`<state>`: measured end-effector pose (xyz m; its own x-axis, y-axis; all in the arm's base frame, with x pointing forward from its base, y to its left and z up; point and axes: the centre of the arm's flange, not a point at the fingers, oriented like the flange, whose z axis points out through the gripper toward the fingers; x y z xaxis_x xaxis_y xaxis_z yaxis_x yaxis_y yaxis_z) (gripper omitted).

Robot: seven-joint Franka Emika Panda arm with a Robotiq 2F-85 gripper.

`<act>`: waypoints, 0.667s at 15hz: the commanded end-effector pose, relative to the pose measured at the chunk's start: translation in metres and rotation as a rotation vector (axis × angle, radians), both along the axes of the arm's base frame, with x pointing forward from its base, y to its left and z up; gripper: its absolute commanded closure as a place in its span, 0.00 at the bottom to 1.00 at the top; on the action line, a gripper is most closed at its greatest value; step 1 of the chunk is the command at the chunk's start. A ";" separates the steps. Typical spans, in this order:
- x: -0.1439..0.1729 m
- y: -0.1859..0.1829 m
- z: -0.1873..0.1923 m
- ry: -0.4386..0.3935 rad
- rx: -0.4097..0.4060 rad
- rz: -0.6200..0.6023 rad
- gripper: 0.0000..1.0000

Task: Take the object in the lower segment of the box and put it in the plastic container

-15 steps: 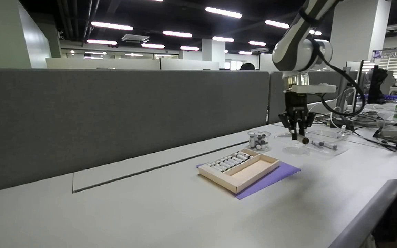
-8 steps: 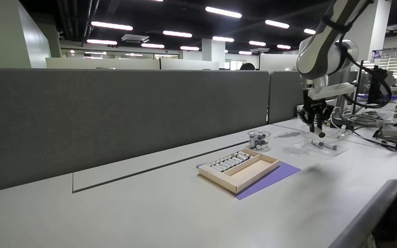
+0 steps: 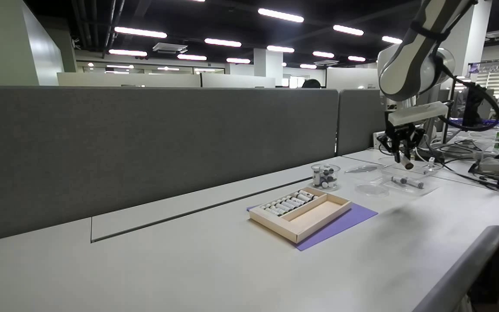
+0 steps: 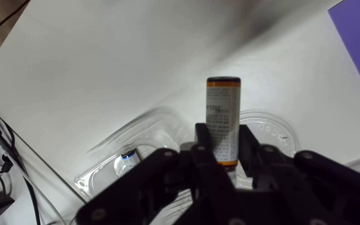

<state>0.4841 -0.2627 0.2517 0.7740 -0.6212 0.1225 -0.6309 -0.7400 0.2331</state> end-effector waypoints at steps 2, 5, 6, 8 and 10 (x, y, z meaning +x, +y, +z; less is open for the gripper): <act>0.000 0.000 0.000 0.000 0.000 0.000 0.95; 0.002 -0.028 0.005 -0.050 -0.057 -0.086 0.95; 0.002 -0.043 0.009 -0.078 -0.071 -0.125 0.95; 0.002 -0.071 0.018 -0.126 -0.086 -0.191 0.95; 0.001 -0.102 0.025 -0.169 -0.099 -0.258 0.95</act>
<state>0.4768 -0.3271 0.2679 0.6549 -0.7147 0.2458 -0.7557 -0.6234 0.2007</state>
